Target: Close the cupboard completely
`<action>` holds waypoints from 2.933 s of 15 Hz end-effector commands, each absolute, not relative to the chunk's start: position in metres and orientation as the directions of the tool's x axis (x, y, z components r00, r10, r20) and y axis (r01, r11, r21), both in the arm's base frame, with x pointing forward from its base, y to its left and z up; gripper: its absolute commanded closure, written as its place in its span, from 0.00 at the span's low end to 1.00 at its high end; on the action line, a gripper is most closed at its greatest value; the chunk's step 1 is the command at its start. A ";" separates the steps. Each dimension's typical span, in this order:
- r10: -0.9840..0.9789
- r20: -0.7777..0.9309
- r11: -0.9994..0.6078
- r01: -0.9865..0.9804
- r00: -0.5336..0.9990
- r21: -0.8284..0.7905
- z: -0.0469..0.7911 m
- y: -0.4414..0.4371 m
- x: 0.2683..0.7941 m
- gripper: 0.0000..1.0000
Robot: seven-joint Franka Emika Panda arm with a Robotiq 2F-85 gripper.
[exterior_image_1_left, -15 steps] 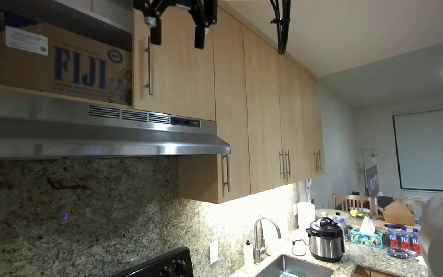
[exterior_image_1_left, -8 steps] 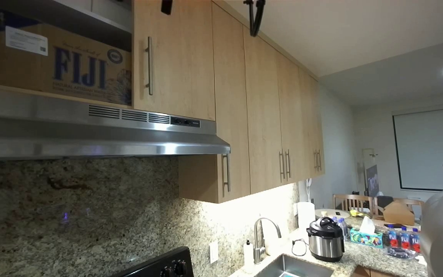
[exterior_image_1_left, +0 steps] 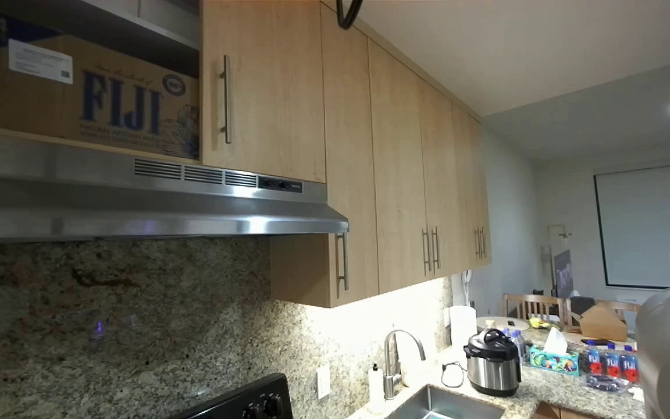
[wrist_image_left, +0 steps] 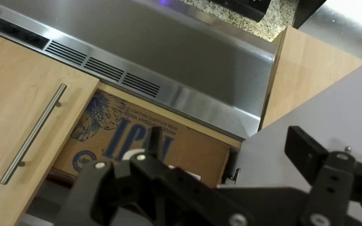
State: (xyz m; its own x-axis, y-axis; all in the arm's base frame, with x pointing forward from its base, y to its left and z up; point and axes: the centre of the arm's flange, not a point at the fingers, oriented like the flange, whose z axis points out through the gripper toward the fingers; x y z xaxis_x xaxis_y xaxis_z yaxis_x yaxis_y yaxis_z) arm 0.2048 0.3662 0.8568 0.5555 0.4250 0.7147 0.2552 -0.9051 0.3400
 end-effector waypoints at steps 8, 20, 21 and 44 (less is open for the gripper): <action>0.475 0.793 -0.876 0.287 0.381 0.387 0.859 0.362 0.141 0.00; 0.619 0.752 -0.764 0.400 0.228 0.507 0.841 0.386 0.140 0.00; 0.627 0.748 -0.755 0.407 0.218 0.515 0.841 0.387 0.137 0.00; 0.498 0.866 -0.793 0.383 -0.041 0.474 0.845 0.419 0.185 0.00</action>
